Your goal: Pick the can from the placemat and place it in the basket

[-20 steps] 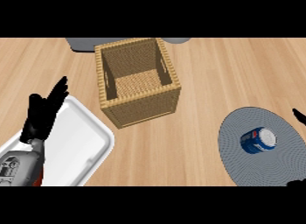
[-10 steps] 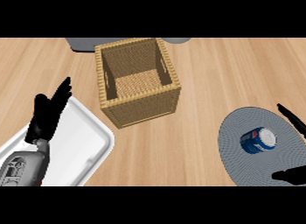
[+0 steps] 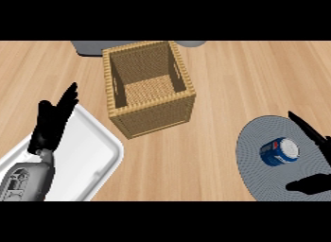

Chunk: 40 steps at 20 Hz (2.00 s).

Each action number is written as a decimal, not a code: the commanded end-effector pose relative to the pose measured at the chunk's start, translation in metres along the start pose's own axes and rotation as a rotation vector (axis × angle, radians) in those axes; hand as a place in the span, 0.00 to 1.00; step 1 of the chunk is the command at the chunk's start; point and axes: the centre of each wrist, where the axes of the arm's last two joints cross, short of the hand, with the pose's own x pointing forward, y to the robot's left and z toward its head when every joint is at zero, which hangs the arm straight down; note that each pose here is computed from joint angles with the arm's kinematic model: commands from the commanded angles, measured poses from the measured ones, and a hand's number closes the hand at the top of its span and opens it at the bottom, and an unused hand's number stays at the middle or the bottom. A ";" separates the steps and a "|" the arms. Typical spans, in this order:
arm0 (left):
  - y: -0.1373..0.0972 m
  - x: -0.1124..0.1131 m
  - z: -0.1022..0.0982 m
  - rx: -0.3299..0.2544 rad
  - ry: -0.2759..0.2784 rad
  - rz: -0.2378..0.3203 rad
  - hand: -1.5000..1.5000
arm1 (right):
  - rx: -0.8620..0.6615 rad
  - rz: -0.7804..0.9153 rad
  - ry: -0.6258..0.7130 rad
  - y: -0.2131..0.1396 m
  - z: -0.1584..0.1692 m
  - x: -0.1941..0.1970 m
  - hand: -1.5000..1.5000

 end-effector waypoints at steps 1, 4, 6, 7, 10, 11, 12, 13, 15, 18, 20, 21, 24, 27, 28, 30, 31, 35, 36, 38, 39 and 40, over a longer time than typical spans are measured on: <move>-0.007 -0.004 -0.010 0.028 -0.001 0.002 0.50 | 0.018 -0.018 0.010 0.023 0.013 -0.017 0.00; -0.004 -0.004 0.020 -0.013 -0.004 -0.007 0.50 | -0.005 -0.019 0.011 0.022 -0.011 -0.001 0.00; 0.004 -0.003 0.011 0.004 0.014 0.010 0.50 | 0.004 -0.026 0.014 0.015 -0.005 -0.008 0.00; 0.003 0.008 0.002 -0.012 -0.009 -0.002 0.50 | 0.004 -0.014 0.015 0.010 -0.007 -0.001 0.00; 0.018 -0.001 0.002 0.010 -0.002 0.007 0.50 | 0.008 -0.003 0.010 0.023 0.007 -0.001 0.00; -0.001 -0.003 0.016 0.007 -0.022 -0.001 0.50 | 0.009 0.013 0.010 0.030 -0.020 -0.014 0.00; 0.014 0.003 -0.001 0.011 -0.011 -0.003 0.50 | 0.052 0.050 0.000 0.028 0.007 -0.022 1.00; -0.015 0.005 0.006 0.003 0.007 0.006 0.50 | 0.018 0.021 -0.027 0.036 -0.019 -0.012 1.00; -0.001 0.014 -0.002 -0.016 -0.012 -0.008 0.50 | -0.008 0.126 -0.039 0.014 -0.016 -0.015 1.00; 0.000 0.009 -0.004 0.003 -0.010 -0.008 0.50 | -0.040 0.168 -0.082 0.049 -0.023 -0.006 1.00; 0.006 -0.014 -0.003 -0.004 -0.001 -0.001 0.50 | -0.046 0.224 -0.071 0.030 -0.026 -0.006 1.00; 0.008 -0.004 -0.006 -0.010 -0.020 -0.004 0.50 | -0.044 0.232 -0.091 0.034 -0.017 -0.027 1.00; -0.003 -0.013 0.005 -0.024 -0.002 0.006 0.50 | -0.066 0.299 -0.093 0.081 -0.059 0.048 1.00; -0.008 0.010 -0.005 -0.060 -0.044 -0.021 0.50 | 0.048 0.404 -0.103 0.133 -0.090 0.088 1.00; -0.009 0.016 -0.007 -0.071 -0.054 -0.033 0.50 | 0.064 0.438 -0.108 0.134 -0.100 0.100 1.00; -0.017 0.018 -0.008 -0.097 -0.062 -0.028 0.50 | 0.092 0.494 -0.095 0.150 -0.113 0.121 1.00; -0.020 0.019 -0.008 -0.118 -0.066 -0.034 0.50 | 0.099 0.519 -0.082 0.159 -0.119 0.132 1.00; -0.029 0.022 -0.010 -0.145 -0.068 -0.042 0.50 | 0.057 0.674 -0.065 0.168 -0.140 0.178 1.00; -0.032 0.028 -0.012 -0.150 -0.091 -0.035 0.50 | 0.053 0.653 -0.045 0.170 -0.142 0.185 1.00; -0.034 0.029 -0.014 -0.164 -0.089 -0.040 0.50 | 0.041 0.586 0.006 0.172 -0.145 0.196 1.00; -0.037 0.027 -0.014 -0.178 -0.077 -0.039 0.50 | 0.023 0.561 0.005 0.171 -0.147 0.208 1.00; -0.043 0.031 -0.015 -0.186 -0.089 -0.031 0.50 | 0.002 0.519 0.012 0.172 -0.145 0.216 1.00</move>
